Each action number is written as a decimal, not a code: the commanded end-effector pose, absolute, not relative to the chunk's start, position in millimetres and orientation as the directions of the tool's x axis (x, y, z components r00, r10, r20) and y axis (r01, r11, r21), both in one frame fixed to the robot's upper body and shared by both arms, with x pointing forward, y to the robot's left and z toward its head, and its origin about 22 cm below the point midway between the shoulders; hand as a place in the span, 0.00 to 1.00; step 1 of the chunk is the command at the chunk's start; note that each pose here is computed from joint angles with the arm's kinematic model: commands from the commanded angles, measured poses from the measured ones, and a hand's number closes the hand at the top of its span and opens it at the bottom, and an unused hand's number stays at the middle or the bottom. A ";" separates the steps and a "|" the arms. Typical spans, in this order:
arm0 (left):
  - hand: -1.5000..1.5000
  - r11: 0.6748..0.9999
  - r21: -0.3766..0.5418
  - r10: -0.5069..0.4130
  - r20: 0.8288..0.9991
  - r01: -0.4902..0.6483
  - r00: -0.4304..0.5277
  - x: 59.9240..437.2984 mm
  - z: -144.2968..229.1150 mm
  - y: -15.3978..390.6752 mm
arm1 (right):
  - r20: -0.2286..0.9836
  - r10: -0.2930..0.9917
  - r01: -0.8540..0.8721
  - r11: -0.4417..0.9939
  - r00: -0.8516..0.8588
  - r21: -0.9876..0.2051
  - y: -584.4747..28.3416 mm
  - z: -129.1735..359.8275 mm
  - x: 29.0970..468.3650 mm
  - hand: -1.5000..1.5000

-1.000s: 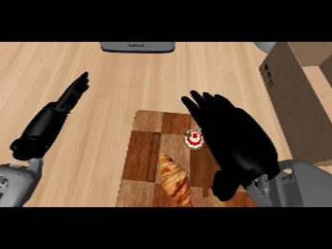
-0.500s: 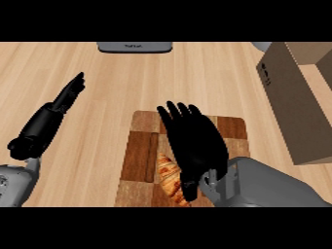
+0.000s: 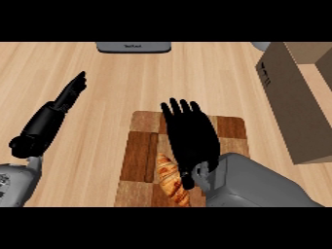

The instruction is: Pick the cupcake from the cutting board and place it in the cardboard box

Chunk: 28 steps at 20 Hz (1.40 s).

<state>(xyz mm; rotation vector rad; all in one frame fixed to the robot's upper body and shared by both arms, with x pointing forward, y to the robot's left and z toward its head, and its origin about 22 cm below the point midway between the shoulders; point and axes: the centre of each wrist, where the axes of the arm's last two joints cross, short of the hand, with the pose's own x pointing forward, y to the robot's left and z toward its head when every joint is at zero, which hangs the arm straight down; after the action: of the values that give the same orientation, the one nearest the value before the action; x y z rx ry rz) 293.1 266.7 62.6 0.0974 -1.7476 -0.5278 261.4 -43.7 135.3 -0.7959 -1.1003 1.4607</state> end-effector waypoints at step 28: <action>0.50 0.889 0.408 -0.352 0.899 0.210 -0.260 283.5 63.6 283.5 | -0.067 0.998 -0.419 -0.069 -0.020 -0.905 -46.4 60.6 293.1 0.00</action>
<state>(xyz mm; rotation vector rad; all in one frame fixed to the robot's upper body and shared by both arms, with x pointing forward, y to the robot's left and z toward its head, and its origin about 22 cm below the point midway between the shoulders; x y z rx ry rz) 286.5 274.8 62.7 0.1016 -1.7515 -0.5271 288.4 -47.4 64.2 -0.9064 -0.8870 1.4536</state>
